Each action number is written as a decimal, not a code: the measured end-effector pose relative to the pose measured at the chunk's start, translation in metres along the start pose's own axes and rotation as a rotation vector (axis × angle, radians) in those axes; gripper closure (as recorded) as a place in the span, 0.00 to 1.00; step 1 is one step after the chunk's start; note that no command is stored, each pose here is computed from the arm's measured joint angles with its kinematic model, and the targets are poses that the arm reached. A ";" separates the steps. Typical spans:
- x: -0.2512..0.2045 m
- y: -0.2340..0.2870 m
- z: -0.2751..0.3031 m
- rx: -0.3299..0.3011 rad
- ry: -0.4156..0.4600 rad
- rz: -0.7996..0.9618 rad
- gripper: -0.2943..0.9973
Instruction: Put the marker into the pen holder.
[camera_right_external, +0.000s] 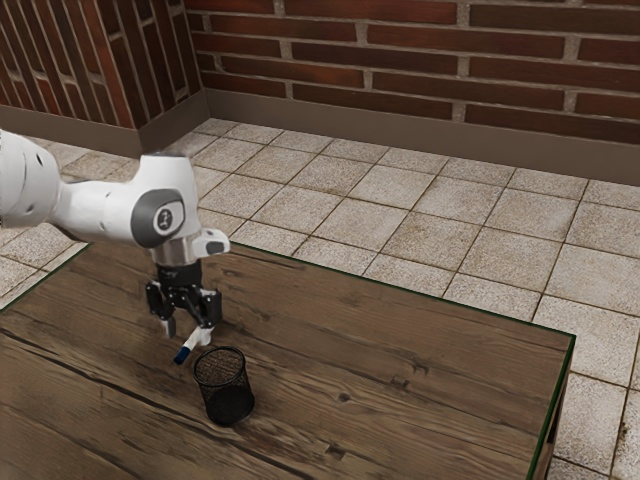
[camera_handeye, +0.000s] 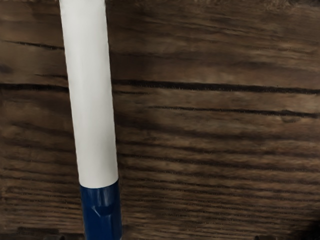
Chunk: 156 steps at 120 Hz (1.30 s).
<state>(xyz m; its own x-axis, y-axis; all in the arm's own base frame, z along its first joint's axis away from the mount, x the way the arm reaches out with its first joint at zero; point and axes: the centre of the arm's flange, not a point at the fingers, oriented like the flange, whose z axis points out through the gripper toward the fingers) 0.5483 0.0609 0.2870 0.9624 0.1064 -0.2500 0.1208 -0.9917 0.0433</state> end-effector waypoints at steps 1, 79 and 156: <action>0.001 -0.001 0.001 0.001 0.005 -0.001 0.41; -0.006 -0.028 0.042 0.014 0.107 -0.011 0.74; -0.196 0.123 -0.206 0.121 0.268 0.213 0.80</action>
<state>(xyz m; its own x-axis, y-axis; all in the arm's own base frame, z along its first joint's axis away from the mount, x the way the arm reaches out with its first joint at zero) 0.4246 -0.0668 0.5404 0.9944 -0.1049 0.0154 -0.1039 -0.9932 -0.0520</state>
